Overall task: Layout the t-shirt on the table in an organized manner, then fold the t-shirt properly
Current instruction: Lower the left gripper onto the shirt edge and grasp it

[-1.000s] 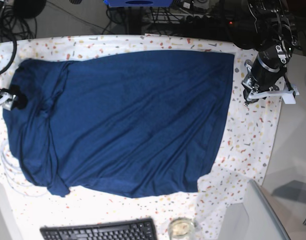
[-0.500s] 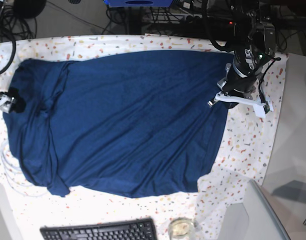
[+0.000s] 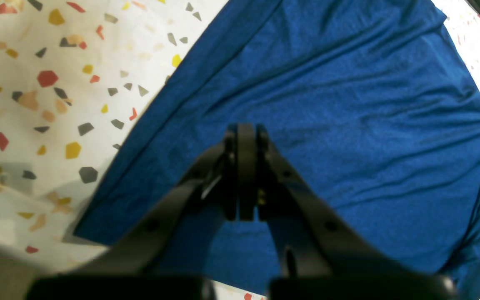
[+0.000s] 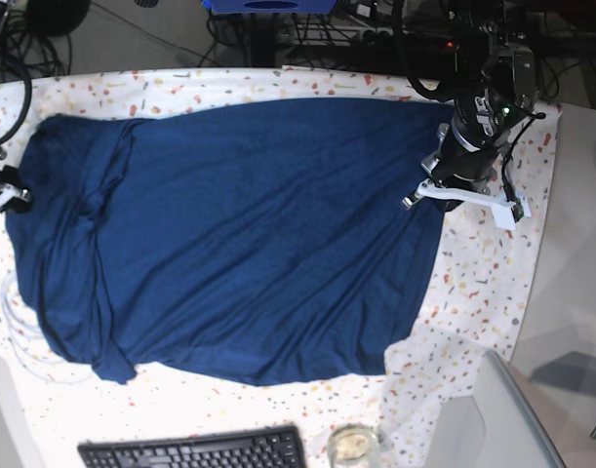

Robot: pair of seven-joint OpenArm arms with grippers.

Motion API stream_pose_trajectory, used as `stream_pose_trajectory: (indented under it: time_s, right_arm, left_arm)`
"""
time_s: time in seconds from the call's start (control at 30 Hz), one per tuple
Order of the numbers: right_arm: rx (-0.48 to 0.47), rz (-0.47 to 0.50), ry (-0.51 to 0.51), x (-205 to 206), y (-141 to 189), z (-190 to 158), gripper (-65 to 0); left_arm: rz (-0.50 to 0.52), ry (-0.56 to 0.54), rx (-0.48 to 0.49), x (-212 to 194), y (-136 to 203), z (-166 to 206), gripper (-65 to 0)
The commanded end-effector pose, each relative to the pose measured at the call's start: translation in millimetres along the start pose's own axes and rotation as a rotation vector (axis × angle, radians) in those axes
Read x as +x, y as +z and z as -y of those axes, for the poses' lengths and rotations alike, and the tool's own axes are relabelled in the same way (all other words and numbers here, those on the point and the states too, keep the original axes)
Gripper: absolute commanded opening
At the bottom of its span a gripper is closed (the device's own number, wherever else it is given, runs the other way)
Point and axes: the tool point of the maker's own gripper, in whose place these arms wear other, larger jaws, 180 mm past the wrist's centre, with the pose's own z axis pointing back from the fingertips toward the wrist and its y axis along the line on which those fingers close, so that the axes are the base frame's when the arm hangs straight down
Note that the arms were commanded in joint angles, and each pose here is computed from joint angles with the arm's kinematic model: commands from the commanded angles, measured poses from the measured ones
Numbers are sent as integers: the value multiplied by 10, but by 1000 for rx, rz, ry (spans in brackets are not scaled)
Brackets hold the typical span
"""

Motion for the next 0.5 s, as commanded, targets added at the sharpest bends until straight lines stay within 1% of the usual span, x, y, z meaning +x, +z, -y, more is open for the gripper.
stream_pose_trajectory:
  time_s: [0.0,0.03,0.47]
  right_arm:
    - [1,58,21,210,79,8,-642]
    - [1,58,21,210,79,8,-650]
    - [-2,52,19,177,83,23,-648]
  left_arm:
    - [39,-10,-12,106,23,35,-650]
    - [38,-11,-13,103,23,39,-650]
    - [37,-11,-13,100,23,39,-650]
